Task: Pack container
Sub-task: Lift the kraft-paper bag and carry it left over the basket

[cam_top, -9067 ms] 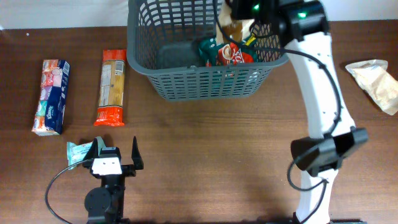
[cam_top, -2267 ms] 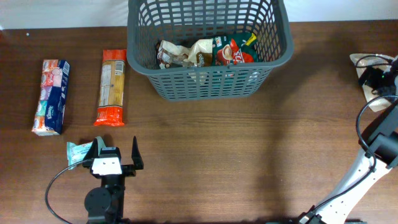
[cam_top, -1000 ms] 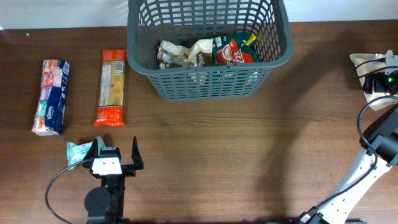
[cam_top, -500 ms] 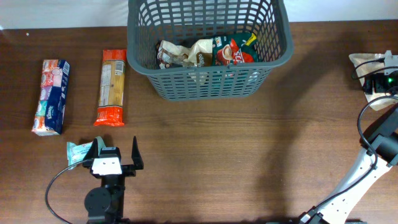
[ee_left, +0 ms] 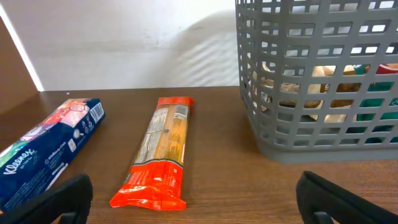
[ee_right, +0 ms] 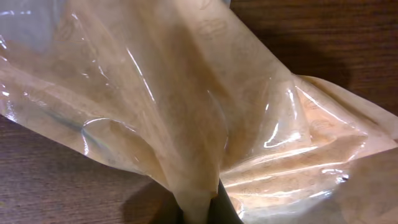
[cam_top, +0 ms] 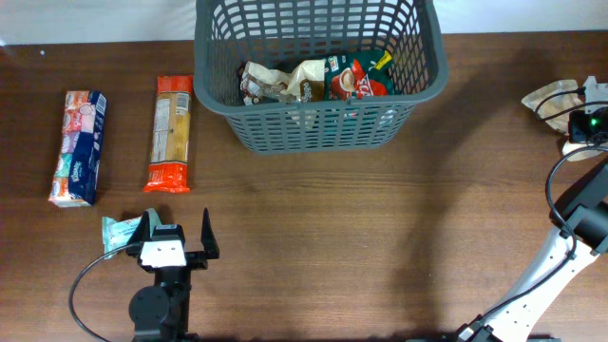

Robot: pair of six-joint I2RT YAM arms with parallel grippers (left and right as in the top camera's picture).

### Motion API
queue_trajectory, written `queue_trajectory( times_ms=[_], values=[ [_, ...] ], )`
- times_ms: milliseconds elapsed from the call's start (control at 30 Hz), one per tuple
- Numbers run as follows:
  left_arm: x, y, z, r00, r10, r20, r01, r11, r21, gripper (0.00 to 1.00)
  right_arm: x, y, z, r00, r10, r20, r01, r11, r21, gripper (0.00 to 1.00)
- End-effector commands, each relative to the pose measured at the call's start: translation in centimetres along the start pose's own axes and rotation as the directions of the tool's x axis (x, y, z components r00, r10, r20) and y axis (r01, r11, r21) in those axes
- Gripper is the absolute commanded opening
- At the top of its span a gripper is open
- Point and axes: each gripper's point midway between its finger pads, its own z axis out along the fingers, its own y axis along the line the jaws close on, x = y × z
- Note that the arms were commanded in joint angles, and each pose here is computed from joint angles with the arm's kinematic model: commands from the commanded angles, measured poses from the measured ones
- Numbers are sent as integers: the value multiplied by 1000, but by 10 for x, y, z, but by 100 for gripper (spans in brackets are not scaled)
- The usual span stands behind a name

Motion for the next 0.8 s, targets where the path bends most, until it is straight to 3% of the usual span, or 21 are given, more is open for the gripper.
queue_trajectory(
  times_ms=[0,233,400,567,767],
  values=[
    [1,-1,0,1000,15,-2,-15,1000,7,99,40,33,48,991,19,-129,-32,994,-101,4],
    [1,-1,0,1000,15,-2,-15,1000,7,99,30,44,46,991,78,-105,-92,986,-136,4],
    [1,-1,0,1000,15,-2,-15,1000,7,99,-10,59,27,992,122,-16,-123,978,-171,4],
    [1,-1,0,1000,15,-2,-15,1000,7,99,-77,68,-33,978,140,155,-113,978,-173,4],
    [1,-1,0,1000,15,-2,-15,1000,7,99,-150,87,-153,913,99,396,-42,988,-149,4]
  ],
)
